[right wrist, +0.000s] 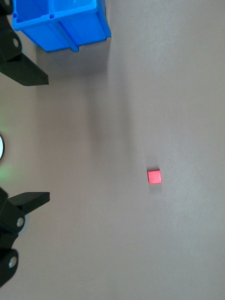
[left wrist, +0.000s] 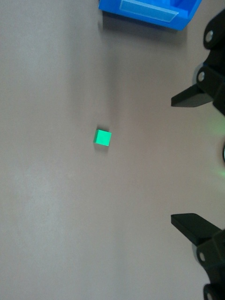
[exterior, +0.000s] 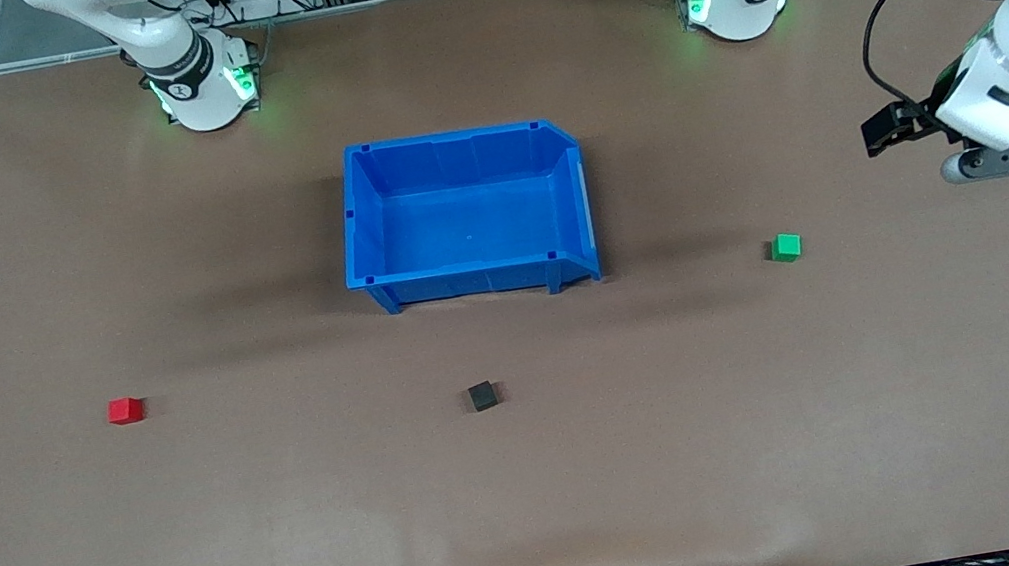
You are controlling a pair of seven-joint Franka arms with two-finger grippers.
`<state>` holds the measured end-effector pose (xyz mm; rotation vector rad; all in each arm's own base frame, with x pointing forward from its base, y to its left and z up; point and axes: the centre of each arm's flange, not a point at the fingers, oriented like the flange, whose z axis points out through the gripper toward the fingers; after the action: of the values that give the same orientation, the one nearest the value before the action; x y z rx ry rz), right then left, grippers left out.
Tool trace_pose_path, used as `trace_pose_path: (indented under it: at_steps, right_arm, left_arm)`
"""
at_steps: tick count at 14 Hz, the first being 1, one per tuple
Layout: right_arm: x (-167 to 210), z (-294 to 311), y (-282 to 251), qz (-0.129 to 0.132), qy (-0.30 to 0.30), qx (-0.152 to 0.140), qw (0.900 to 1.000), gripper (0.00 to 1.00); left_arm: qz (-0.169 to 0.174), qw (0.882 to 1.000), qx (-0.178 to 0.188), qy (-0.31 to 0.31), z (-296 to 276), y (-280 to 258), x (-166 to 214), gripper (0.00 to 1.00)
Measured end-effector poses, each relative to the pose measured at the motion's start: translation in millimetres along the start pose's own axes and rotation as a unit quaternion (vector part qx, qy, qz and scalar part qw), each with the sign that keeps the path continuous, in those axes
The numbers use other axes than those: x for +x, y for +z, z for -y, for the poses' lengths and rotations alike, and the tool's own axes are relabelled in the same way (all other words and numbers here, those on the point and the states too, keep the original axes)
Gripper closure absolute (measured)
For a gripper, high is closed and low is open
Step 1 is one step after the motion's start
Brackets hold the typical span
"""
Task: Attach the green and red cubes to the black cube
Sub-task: 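Lower the open left gripper over the green cube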
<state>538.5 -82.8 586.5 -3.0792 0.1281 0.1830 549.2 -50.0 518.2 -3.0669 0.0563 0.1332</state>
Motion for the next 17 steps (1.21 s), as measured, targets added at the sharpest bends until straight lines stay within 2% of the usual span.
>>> trace_pose_path:
  at_steps: [6,10,13,17]
  right_arm:
    - [9,-8,14,0.011,0.005,0.000,1.000,0.00]
    - [18,-25,33,0.028,0.019,0.002,0.999,0.00]
    - [20,-26,35,0.029,0.021,0.002,0.999,0.00]
    - [21,-26,32,0.023,0.020,0.001,1.000,0.00]
  left_arm:
    - [-0.008,1.000,-0.002,0.017,-19,64,4,0.00]
    - [-0.005,1.000,-0.007,0.028,-31,95,16,0.00]
    - [0.006,0.999,-0.011,0.029,-33,127,27,0.00]
    - [0.041,0.999,-0.018,0.030,-35,186,40,0.00]
